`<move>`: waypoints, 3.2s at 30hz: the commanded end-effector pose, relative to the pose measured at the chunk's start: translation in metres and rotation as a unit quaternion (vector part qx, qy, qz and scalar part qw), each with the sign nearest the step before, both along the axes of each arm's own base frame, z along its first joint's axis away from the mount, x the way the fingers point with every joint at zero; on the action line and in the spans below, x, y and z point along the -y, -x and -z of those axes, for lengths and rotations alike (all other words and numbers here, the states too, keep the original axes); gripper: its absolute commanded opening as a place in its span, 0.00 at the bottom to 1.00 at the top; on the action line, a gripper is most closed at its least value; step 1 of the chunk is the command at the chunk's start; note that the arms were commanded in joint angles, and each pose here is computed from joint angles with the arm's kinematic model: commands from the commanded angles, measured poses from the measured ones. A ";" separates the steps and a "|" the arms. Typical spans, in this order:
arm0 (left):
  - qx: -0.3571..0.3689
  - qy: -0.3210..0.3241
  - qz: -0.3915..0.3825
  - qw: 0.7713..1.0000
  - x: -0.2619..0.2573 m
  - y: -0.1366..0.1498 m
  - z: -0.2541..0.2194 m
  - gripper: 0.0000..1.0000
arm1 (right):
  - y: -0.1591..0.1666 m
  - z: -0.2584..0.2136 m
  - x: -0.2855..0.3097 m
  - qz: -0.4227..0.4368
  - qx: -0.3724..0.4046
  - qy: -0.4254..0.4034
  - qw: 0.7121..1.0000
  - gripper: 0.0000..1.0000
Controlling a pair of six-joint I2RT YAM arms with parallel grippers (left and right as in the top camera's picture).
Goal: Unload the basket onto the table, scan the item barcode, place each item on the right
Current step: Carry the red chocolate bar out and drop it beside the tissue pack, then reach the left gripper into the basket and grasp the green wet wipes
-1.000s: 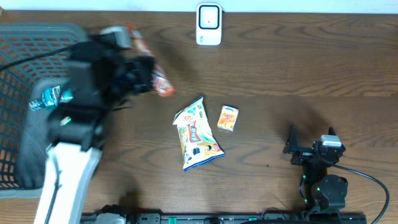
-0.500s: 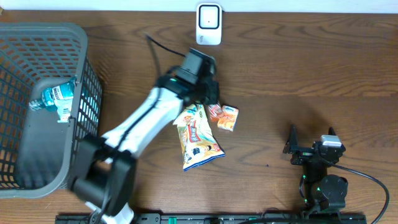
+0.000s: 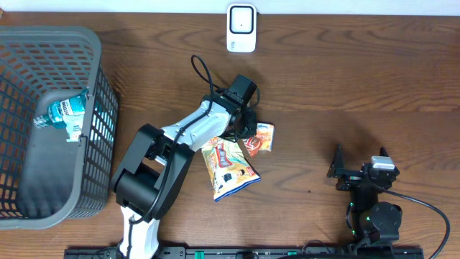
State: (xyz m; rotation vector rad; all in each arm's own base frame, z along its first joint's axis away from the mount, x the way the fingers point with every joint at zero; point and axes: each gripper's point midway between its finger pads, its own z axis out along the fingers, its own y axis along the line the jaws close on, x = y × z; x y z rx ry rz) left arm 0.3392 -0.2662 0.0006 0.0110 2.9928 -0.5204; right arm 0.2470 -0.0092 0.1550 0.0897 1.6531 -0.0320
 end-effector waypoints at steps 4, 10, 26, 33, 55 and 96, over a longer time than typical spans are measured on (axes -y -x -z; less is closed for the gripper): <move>-0.046 -0.040 0.001 0.998 -0.014 0.023 0.019 0.45 | 0.000 0.002 -0.001 -0.003 -0.003 0.004 1.000 0.99; -0.024 -0.035 0.033 0.999 -0.016 0.026 -0.011 0.78 | 0.000 0.002 -0.001 -0.003 -0.003 0.004 1.000 0.99; 0.338 -0.126 -0.068 0.930 -0.120 -0.016 -0.244 0.98 | 0.000 0.002 -0.001 -0.003 -0.003 0.004 1.000 0.99; 0.422 -0.152 -0.302 0.841 -0.268 -0.014 -0.343 0.98 | 0.000 0.002 -0.001 -0.003 -0.003 0.004 1.000 0.99; 0.036 0.013 -0.674 0.738 -0.464 -0.001 -0.149 0.98 | 0.000 0.002 -0.001 -0.003 -0.003 0.004 1.000 0.99; -0.101 -0.076 -0.677 0.725 -0.448 0.013 -0.055 0.44 | 0.000 0.002 -0.001 -0.003 -0.003 0.004 1.000 0.99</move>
